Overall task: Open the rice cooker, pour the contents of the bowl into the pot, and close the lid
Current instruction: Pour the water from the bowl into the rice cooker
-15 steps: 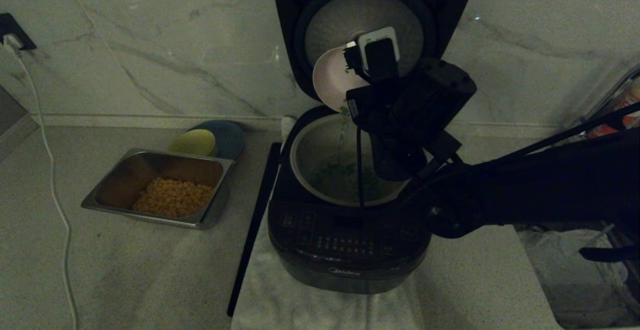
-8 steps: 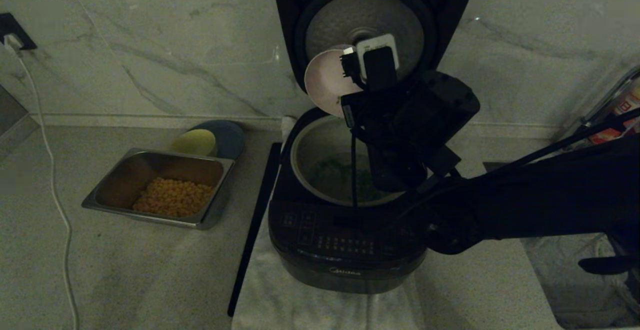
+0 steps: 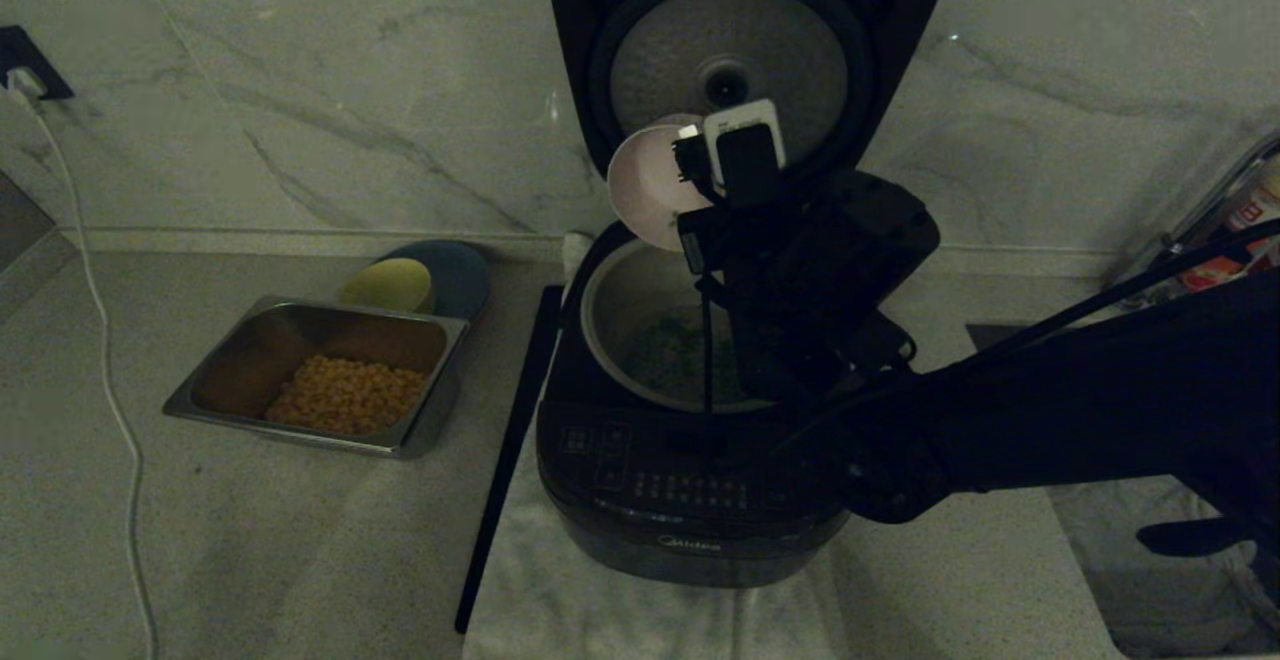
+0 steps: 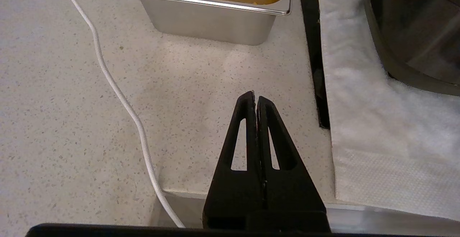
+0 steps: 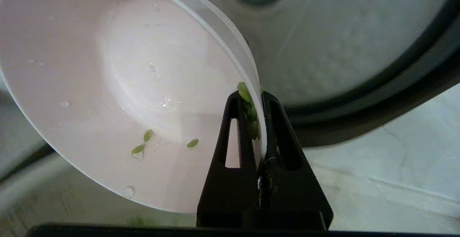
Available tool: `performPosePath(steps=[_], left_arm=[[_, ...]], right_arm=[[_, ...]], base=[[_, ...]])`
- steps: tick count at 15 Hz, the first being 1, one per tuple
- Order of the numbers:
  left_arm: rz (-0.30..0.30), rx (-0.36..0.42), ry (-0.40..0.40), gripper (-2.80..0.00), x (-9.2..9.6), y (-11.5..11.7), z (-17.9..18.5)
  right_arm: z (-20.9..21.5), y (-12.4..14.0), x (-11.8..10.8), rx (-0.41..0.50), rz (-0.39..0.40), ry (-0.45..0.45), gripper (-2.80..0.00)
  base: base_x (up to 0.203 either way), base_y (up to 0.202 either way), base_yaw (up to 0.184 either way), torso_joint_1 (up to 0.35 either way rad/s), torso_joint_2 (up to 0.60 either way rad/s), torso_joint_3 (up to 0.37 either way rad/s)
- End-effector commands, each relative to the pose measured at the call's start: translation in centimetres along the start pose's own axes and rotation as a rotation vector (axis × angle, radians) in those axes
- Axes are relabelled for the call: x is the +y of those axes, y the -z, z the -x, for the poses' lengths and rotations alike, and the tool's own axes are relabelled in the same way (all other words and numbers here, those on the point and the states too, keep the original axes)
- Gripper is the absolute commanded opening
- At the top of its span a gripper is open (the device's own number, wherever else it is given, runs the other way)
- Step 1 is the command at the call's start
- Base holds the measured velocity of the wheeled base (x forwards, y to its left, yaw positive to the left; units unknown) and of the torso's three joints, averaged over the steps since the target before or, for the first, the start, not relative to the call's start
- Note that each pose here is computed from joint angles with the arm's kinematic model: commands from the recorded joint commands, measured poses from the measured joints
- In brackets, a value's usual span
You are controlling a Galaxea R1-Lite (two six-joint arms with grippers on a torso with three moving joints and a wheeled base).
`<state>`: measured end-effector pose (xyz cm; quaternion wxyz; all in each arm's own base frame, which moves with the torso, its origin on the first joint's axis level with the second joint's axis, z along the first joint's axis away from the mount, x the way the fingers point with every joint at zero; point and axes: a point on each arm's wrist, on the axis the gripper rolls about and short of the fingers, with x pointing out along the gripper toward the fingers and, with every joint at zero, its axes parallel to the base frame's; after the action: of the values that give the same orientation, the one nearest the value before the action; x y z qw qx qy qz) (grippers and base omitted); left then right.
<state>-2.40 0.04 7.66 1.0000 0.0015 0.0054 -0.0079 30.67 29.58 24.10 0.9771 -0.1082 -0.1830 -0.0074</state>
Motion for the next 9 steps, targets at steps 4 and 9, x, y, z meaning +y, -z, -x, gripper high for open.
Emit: performPosePath(steps=[4, 9], left_arm=[[0.0, 0.0, 0.0, -2.8, 0.0, 0.0, 0.0], [0.0, 0.0, 0.0, -2.8, 0.0, 0.0, 0.0]], right_arm=[[0.2, -3.3, -2.5, 0.208, 0.018, -0.073, -2.8], [2.5, -9.7, -10.0, 0.492, -0.13, -0.126, -2.8]], base=[[0.0, 0.0, 0.0, 0.0, 0.0, 0.0], [0.0, 0.0, 0.0, 0.0, 0.0, 0.0]])
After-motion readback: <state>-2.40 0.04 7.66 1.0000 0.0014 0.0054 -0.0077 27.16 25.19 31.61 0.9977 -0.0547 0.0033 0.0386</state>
